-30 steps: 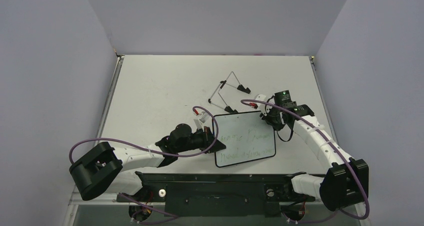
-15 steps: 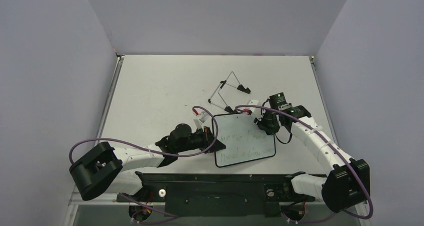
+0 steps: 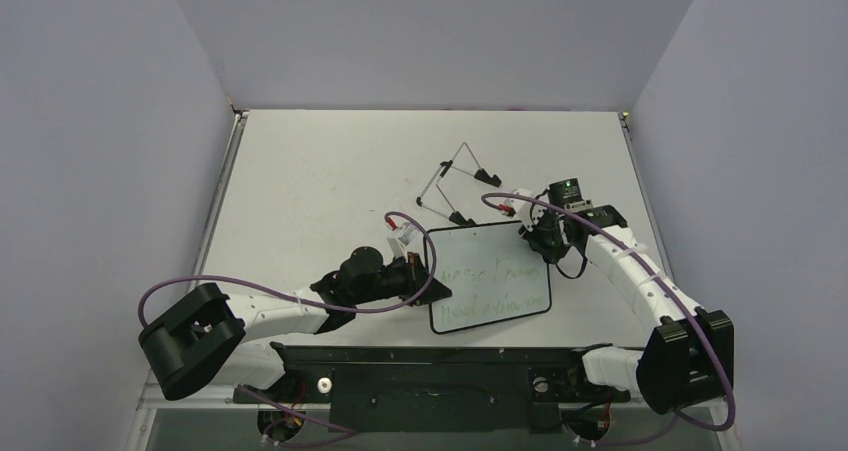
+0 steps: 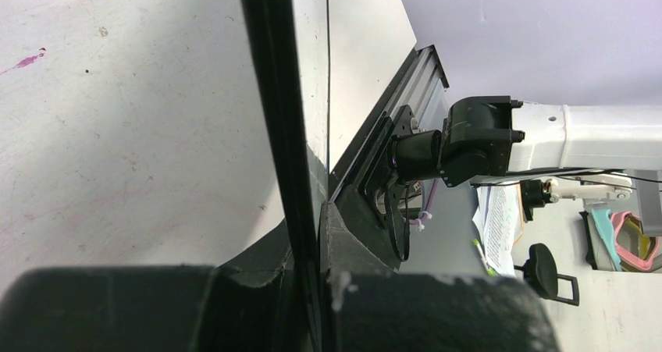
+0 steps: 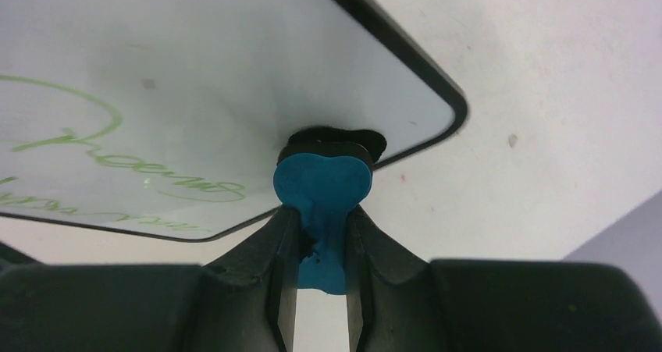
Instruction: Erase the whiteboard
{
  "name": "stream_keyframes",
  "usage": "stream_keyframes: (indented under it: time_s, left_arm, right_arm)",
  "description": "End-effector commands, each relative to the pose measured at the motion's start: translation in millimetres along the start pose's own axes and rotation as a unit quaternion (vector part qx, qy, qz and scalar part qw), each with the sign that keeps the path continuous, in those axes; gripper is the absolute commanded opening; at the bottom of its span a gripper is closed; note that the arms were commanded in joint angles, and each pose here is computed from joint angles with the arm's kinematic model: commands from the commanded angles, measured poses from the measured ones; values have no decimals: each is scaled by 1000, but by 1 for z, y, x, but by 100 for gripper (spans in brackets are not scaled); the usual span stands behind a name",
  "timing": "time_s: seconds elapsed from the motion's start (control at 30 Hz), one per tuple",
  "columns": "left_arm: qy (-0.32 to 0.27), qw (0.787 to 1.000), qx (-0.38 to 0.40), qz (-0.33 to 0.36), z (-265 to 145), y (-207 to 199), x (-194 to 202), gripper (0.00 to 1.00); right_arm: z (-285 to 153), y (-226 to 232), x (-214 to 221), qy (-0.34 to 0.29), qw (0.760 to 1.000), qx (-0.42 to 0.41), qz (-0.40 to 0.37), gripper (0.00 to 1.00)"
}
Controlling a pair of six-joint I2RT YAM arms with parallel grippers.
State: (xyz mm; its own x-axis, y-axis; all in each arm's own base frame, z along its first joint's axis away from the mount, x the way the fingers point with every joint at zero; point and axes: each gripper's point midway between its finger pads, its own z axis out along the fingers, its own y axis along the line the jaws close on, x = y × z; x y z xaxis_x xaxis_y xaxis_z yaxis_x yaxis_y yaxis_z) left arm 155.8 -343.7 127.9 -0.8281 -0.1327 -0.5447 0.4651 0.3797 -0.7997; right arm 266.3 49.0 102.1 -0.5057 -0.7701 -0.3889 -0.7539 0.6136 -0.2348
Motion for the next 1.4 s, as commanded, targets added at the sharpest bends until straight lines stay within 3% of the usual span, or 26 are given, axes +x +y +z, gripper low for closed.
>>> stream_keyframes:
  time_s: [0.0, 0.33, 0.5, 0.63, 0.73, 0.93, 1.1, 1.37]
  left_arm:
    - [-21, 997, 52, 46, -1, -26, -14, 0]
    - [-32, 997, 54, 37, 1, -27, -18, 0]
    - [-36, 997, 59, 27, 3, -28, -20, 0]
    - [-45, 997, 61, 22, 2, -29, -22, 0]
    - [-51, 997, 61, 21, 1, -28, -24, 0]
    - [-51, 996, 66, 20, 1, -29, -24, 0]
    - [-50, 996, 65, 20, 1, -29, -23, 0]
    - [-54, 997, 60, 19, 1, -27, -24, 0]
  right_arm:
    - [-11, 41, -43, -81, 991, -80, -73, 0]
    - [-52, 86, -136, -180, 967, -142, -115, 0]
    - [-50, 127, -161, -186, 956, -186, -133, 0]
    - [-36, 102, -155, -171, 973, -118, -97, 0]
    - [-24, 64, -137, -163, 985, -57, -18, 0]
    - [-8, 8, -87, -125, 988, 36, 79, 0]
    - [-2, 21, -86, -129, 988, -1, 79, 0]
    - [-43, 100, -152, -199, 972, -121, -35, 0]
